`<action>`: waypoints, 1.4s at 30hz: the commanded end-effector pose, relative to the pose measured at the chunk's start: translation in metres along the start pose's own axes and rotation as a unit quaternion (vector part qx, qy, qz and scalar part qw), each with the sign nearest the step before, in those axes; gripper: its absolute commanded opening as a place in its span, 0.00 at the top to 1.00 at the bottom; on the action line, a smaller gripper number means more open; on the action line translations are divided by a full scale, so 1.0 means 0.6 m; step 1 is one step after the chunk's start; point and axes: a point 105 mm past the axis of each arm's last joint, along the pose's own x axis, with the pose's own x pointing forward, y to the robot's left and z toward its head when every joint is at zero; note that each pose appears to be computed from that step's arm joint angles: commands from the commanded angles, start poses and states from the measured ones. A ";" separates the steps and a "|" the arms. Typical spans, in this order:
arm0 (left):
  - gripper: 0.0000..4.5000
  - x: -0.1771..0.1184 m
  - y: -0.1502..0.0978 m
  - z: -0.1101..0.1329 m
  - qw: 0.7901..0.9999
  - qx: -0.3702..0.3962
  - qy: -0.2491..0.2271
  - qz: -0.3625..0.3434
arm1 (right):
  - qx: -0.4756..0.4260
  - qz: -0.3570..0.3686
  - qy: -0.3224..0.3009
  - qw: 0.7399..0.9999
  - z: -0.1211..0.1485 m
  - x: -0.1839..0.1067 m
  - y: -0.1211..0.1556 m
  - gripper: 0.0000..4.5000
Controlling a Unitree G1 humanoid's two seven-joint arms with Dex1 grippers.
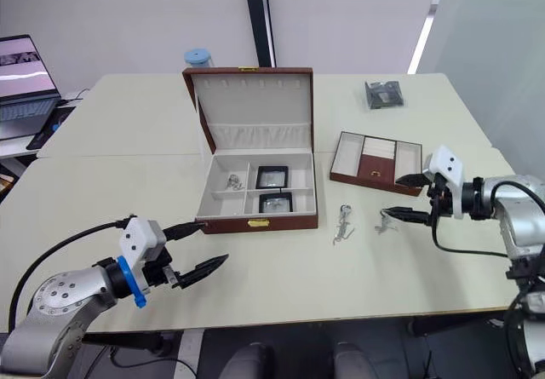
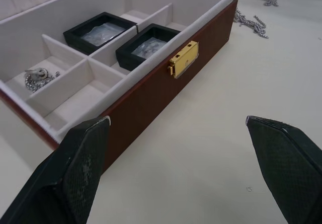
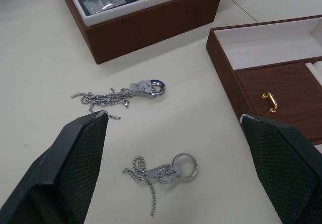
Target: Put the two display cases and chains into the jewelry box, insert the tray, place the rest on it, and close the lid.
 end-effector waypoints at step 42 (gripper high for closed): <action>0.00 0.064 -0.088 0.056 0.988 0.048 -0.114 -0.091 | 0.000 -0.096 0.137 0.986 -0.067 0.063 -0.107 0.80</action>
